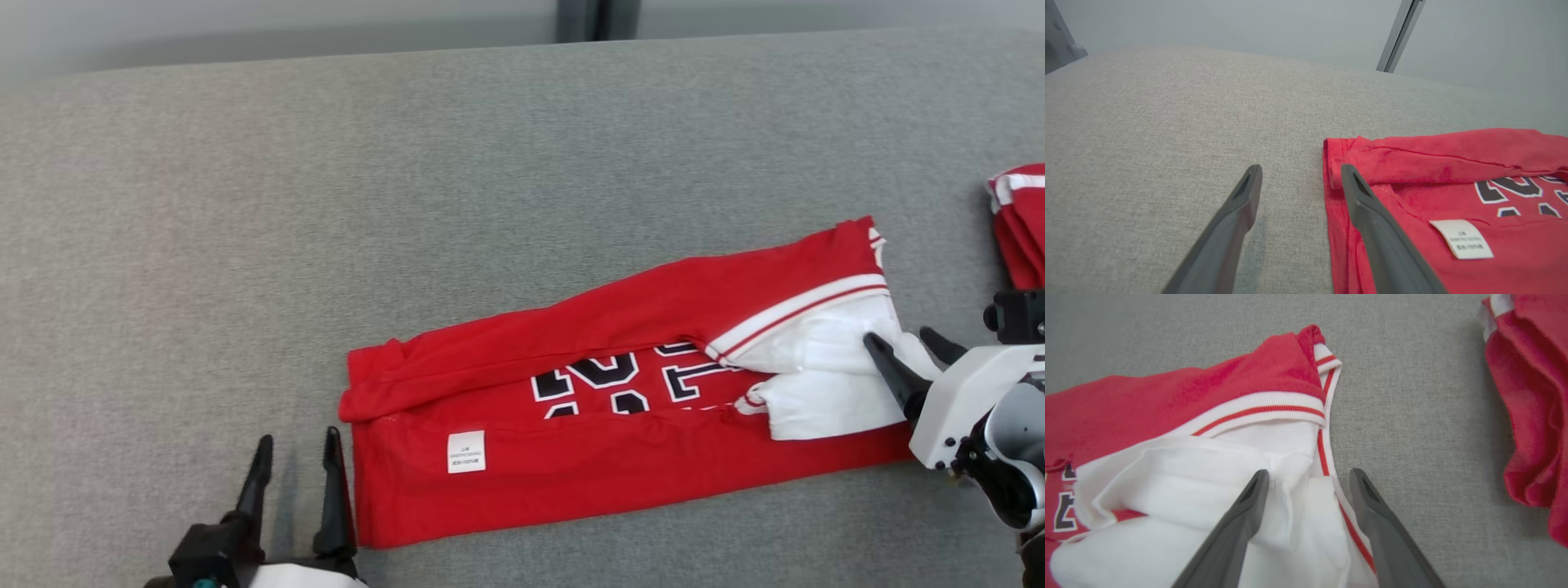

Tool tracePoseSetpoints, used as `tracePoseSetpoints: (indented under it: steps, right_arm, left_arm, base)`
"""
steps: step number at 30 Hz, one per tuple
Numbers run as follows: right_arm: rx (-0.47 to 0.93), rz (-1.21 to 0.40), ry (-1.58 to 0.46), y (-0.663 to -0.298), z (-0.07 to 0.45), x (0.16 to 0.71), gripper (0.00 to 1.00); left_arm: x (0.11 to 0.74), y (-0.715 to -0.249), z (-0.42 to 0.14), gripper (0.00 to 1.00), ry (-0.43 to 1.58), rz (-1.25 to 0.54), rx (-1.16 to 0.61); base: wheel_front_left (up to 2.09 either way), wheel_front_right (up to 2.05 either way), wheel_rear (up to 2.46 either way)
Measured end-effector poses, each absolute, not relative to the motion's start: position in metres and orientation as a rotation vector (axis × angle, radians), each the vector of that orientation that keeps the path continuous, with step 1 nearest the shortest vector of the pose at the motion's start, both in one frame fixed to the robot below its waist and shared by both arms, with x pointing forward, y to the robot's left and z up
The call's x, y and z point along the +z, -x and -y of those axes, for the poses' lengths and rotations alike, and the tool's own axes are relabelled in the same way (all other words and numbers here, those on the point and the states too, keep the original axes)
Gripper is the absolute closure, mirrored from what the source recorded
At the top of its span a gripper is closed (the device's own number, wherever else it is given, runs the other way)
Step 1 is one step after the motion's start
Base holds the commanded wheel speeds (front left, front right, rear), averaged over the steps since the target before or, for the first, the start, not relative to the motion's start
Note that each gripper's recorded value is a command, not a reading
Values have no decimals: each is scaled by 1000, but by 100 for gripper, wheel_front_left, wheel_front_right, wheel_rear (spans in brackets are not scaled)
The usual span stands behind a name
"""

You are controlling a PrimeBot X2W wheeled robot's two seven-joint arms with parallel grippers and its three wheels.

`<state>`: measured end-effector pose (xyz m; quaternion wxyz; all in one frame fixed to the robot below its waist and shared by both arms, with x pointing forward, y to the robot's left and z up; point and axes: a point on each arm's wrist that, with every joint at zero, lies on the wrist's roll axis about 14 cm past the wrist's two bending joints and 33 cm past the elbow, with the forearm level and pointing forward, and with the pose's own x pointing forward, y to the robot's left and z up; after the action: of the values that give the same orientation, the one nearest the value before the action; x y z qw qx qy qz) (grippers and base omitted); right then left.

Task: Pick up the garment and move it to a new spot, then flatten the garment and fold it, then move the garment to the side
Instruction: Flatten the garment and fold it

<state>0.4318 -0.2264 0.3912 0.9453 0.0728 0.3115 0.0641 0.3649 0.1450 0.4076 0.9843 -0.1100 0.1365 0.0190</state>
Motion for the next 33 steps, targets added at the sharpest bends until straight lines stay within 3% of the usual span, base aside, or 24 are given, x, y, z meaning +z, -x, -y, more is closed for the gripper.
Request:
tracePoseSetpoints:
  steps: [11,12,13,18,23,27,33]
  right_arm:
    - [159,-814,-75,-425,218,357,0]
    - [170,-825,-85,-424,214,356,59]
    - [179,-825,-108,-424,209,357,100]
    - [179,-786,-223,-423,204,370,100]
    - [89,-713,-222,-425,252,398,100]
    - [25,-575,-155,-433,302,454,100]
    - [182,-485,-93,-433,267,498,100]
  left_arm:
    - [405,-346,-161,0,195,-262,91]
    - [404,-344,-162,0,192,-265,92]
    - [404,-343,-164,0,192,-263,96]
    - [408,-334,-173,0,187,-252,111]
    - [415,-326,-168,0,223,-234,102]
    - [422,-318,-167,0,238,-214,105]
    - [425,-315,-163,0,267,-210,99]
  base:
    - [0,0,0]
    - [0,0,0]
    - [0,0,0]
    - [0,0,0]
    - [0,0,0]
    - [0,0,0]
    - [0,0,0]
